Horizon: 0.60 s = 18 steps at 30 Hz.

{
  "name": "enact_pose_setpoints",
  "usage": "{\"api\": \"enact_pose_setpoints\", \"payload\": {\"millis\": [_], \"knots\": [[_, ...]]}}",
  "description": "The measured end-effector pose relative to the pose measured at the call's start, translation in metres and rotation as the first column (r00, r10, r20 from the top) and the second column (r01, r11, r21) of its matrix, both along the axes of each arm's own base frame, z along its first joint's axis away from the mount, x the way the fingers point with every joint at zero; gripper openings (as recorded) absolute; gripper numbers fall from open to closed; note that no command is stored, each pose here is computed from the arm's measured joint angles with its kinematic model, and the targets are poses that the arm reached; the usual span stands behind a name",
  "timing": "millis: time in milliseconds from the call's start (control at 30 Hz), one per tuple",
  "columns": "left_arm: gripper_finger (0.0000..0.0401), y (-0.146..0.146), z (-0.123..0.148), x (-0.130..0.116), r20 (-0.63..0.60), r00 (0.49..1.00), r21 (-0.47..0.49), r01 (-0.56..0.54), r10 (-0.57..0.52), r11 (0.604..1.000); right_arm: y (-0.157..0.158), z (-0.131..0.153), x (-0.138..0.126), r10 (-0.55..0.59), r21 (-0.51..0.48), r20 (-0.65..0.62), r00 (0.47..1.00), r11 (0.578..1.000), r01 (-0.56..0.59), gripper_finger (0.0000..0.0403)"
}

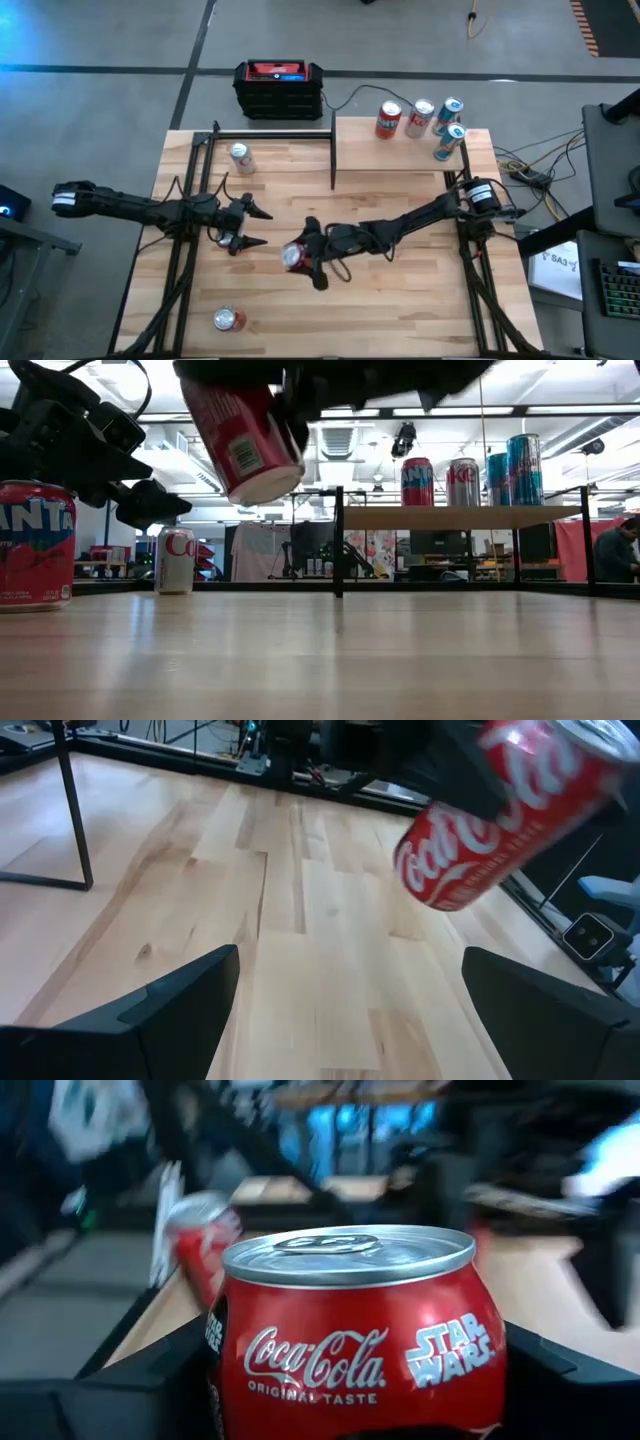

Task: Place canned beverage on shelf
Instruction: Put the top red white soda can on the shelf

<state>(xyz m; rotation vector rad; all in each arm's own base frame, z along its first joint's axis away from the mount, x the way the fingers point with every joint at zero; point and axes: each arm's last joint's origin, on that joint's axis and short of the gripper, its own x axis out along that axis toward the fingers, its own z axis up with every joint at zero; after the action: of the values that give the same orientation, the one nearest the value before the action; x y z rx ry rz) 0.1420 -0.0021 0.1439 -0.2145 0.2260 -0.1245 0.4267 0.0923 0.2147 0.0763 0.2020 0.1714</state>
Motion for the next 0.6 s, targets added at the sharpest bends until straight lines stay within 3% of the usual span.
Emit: {"api": "enact_pose_setpoints", "payload": {"millis": [167, 333, 600], "knots": [[0.0369, 0.0, -0.001, 0.0, -0.009, 1.0, -0.001, 0.0, 0.0, 1.0, -0.017, -0.021, -0.018, -0.141, 0.114, 0.138, 0.98, 0.986, 0.126, 0.0294], [0.0369, 0.0, -0.001, 0.0, -0.008, 1.0, 0.0, 0.0, 0.0, 1.0, -0.024, -0.037, -0.039, -0.216, 0.121, 0.225, 0.95, 0.974, 0.193, 0.0294], [0.0369, 0.0, -0.001, 0.0, -0.005, 1.0, 0.0, 0.0, 0.0, 1.0, -0.03, -0.071, -0.042, -0.319, 0.139, 0.166, 0.933, 0.944, 0.298, 0.0294]]}}
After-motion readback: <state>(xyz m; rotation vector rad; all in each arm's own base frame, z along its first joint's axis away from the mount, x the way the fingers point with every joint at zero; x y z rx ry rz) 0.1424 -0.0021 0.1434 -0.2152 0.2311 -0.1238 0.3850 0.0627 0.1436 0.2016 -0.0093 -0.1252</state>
